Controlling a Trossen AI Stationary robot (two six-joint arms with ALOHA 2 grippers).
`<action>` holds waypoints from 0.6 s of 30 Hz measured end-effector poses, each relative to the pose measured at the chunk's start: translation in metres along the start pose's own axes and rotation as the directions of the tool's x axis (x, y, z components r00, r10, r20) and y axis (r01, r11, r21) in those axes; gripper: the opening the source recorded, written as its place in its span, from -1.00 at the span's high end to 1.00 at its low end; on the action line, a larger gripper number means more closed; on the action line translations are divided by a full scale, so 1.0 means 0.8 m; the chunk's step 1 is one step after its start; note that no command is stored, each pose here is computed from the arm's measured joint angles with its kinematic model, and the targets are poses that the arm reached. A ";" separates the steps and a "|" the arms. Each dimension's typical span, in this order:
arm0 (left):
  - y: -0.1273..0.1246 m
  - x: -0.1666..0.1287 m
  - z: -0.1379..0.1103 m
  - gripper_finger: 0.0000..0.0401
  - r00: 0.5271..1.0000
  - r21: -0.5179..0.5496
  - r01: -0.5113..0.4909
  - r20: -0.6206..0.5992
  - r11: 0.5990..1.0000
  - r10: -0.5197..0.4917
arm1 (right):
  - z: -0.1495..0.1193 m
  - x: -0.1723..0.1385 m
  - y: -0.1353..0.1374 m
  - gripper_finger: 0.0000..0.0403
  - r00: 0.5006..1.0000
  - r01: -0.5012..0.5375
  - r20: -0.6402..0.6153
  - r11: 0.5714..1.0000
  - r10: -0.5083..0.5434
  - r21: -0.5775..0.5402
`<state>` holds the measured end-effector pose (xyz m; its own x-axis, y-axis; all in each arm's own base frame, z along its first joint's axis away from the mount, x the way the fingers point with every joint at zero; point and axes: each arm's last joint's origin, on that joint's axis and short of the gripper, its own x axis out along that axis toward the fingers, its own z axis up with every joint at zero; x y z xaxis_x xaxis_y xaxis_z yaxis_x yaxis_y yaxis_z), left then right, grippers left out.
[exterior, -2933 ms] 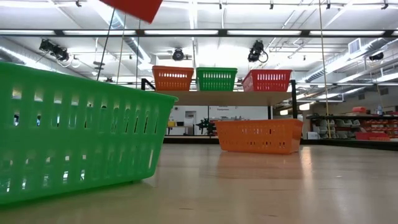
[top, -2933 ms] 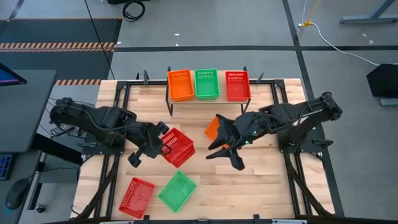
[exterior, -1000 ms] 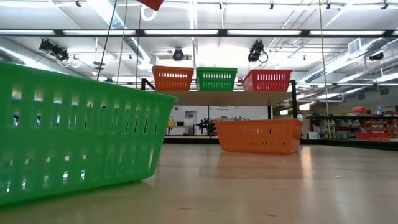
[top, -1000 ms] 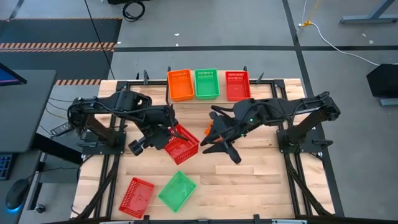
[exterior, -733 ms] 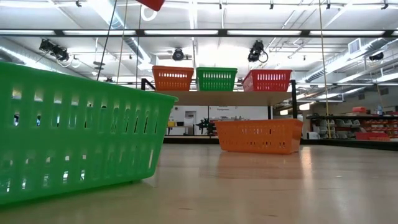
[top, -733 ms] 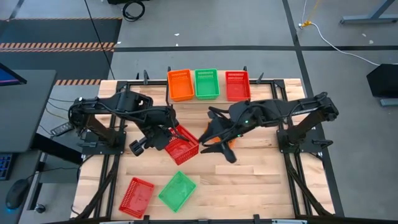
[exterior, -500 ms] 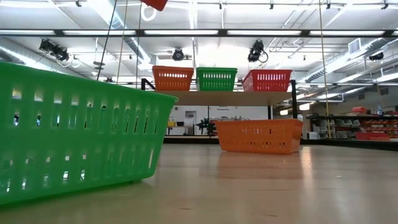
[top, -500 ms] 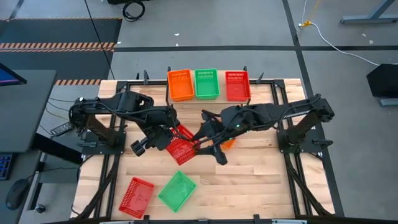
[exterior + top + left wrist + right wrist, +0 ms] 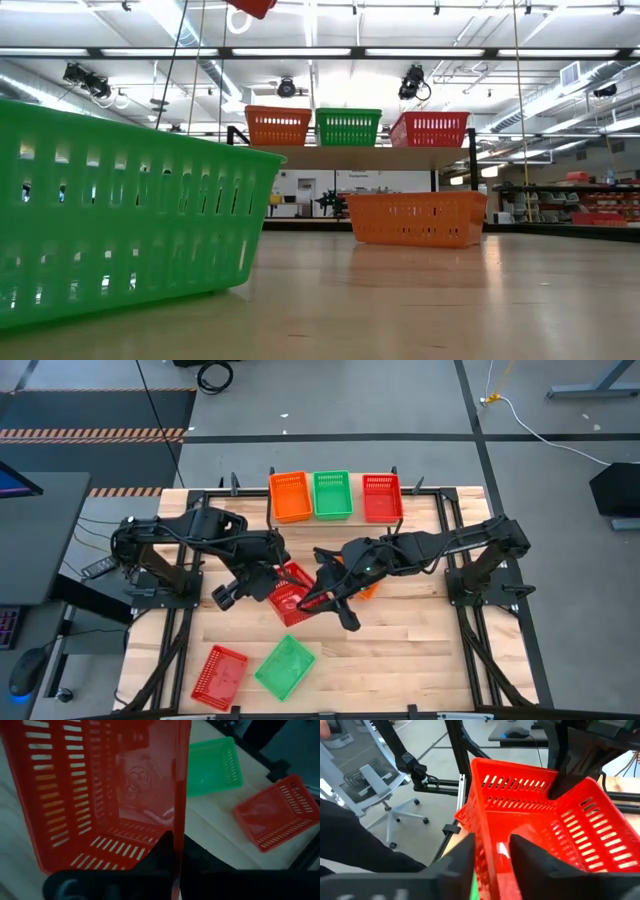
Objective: Stack baskets on shelf by color
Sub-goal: Stack the top red bin on the red bin on the shelf
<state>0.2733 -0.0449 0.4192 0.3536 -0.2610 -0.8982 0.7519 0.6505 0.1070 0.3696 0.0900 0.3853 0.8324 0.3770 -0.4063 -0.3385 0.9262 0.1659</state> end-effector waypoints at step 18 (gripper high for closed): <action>0.014 -0.025 0.003 0.23 0.926 0.012 -0.372 -0.067 0.928 0.372 | -0.012 -0.001 -0.014 0.97 0.994 0.020 -0.105 1.000 -0.019 0.008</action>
<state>0.2760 -0.0343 0.4397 0.5699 0.0487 -0.8203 0.5729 0.6921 0.4391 0.3680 0.0794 0.3751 0.7883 0.3571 -0.5011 -0.3182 0.9336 0.1648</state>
